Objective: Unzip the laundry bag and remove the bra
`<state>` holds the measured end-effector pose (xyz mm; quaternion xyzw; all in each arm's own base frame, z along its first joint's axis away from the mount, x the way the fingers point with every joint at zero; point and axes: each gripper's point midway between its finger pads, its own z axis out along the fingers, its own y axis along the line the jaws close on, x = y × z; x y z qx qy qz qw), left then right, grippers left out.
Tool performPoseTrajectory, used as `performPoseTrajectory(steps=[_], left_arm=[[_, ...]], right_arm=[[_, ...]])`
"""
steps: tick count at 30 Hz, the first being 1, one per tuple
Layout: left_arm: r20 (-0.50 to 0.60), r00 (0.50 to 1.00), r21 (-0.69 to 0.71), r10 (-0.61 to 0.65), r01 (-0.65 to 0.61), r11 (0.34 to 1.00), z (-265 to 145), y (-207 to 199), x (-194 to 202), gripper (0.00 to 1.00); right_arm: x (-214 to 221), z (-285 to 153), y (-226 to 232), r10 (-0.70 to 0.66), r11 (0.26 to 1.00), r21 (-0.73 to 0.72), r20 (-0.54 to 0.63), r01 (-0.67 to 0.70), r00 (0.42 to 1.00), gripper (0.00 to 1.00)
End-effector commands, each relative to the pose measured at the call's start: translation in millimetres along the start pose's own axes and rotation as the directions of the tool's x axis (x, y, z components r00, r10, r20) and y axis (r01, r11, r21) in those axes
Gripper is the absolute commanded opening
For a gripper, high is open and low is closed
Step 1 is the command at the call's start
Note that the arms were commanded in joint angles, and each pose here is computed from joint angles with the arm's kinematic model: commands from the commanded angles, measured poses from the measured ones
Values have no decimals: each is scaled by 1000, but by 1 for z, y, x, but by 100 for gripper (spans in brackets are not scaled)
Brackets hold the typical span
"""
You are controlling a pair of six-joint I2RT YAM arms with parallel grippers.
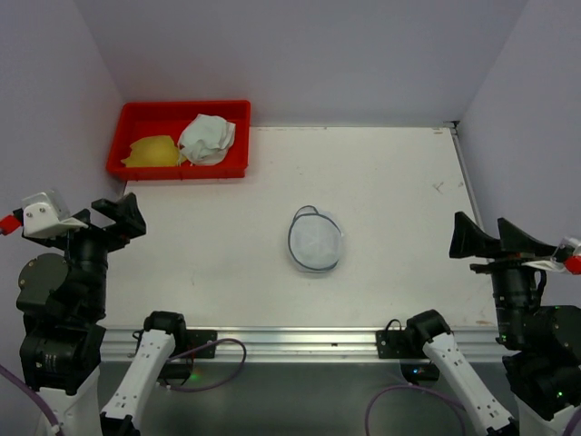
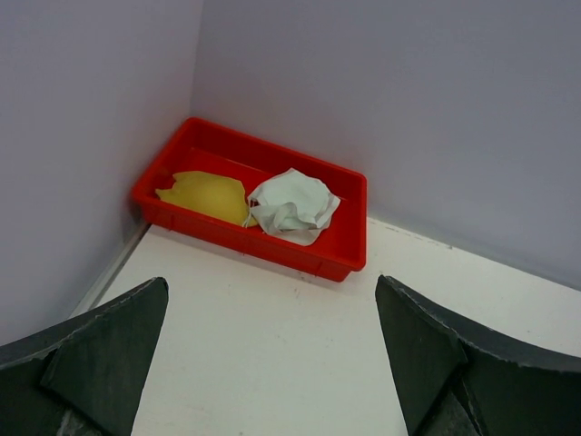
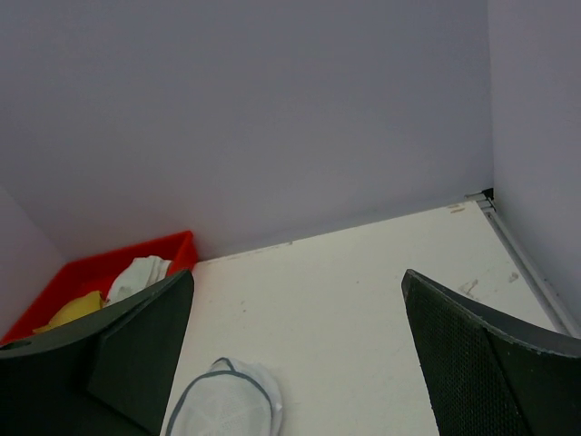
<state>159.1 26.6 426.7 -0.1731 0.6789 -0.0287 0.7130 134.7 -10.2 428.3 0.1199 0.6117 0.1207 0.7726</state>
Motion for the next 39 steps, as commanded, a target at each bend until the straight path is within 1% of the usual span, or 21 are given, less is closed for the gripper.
performPoseTrajectory(steps=[1,5,10,17,21,26,39], left_arm=[[-14,1000,-44,17,-18,999,-12,14,10,100],[-7,1000,-59,-2,1,998,-17,20,16,100],[-45,999,-35,-2,0,999,-14,16,27,100],[-65,998,-28,-7,5,1000,-8,13,31,100],[-45,999,-15,-25,24,1000,-10,11,29,100],[-55,998,-11,-22,22,1000,-7,9,31,100],[-86,996,-3,-15,15,1000,2,6,43,100]], right_arm=[[8,-1,5,-60,997,-52,-13,59,998,99],[11,-1,10,-57,995,-83,-15,56,998,99],[16,0,13,-36,995,-93,-28,34,999,99],[32,5,13,-78,992,-101,-69,71,995,99],[30,5,14,-74,992,-108,-70,66,995,99],[28,2,15,-67,991,-116,-52,60,996,99],[28,4,19,-57,991,-128,-55,50,997,99]])
